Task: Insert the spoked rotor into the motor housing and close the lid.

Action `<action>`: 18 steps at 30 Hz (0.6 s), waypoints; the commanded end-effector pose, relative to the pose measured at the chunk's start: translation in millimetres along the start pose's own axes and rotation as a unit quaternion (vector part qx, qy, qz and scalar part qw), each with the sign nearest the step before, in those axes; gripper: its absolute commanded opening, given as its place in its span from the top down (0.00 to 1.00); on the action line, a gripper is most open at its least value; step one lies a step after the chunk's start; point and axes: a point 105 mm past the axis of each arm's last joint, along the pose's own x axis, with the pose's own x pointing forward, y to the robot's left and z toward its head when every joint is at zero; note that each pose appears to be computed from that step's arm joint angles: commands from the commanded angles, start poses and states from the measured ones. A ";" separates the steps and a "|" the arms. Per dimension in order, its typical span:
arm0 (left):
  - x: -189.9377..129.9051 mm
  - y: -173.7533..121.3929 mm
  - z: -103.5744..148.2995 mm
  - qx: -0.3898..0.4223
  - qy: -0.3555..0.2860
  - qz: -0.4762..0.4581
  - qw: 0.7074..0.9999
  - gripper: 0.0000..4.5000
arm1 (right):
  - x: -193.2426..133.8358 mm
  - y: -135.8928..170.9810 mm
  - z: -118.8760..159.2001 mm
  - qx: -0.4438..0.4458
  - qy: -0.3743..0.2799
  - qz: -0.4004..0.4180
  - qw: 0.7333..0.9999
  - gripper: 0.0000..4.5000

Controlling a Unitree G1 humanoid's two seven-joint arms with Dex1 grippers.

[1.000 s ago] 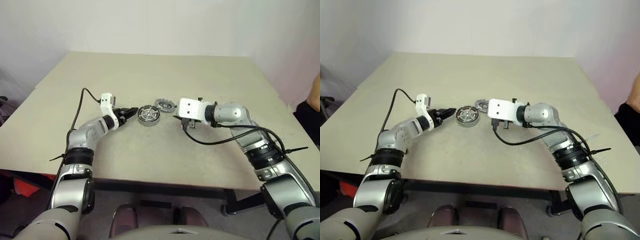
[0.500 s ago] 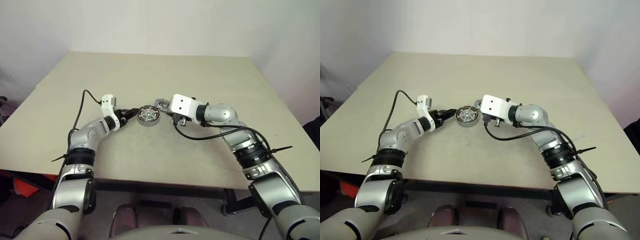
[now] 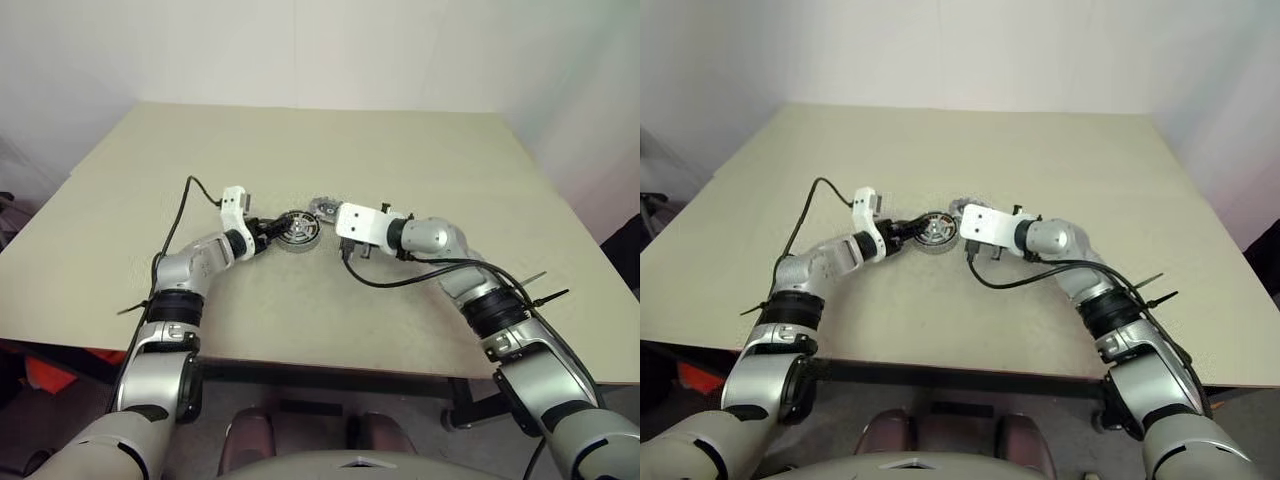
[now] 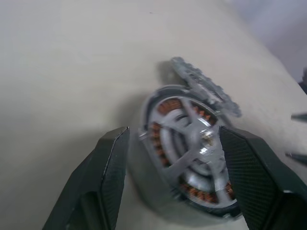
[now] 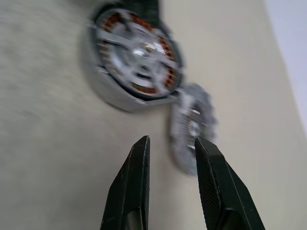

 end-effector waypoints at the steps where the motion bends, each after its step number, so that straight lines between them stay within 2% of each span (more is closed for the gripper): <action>1: 4.7 -3.7 14.8 0.007 0.005 0.003 1.000 0.30 | -24.8 -41.2 8.6 0.006 -0.013 -0.083 0.996 0.64; 5: 10.5 0.1 11.2 0.013 0.034 0.026 0.999 0.30 | -38.5 -54.5 6.7 0.023 -0.009 -0.119 0.993 0.64; 13: 7.2 7.0 11.5 0.061 0.090 0.039 0.993 0.30 | -39.0 -52.1 7.8 0.028 -0.006 -0.129 0.991 0.64; 18: -4.6 17.6 18.6 0.064 0.089 0.032 0.993 0.30 | -37.5 -49.7 9.0 0.028 -0.008 -0.128 0.991 0.64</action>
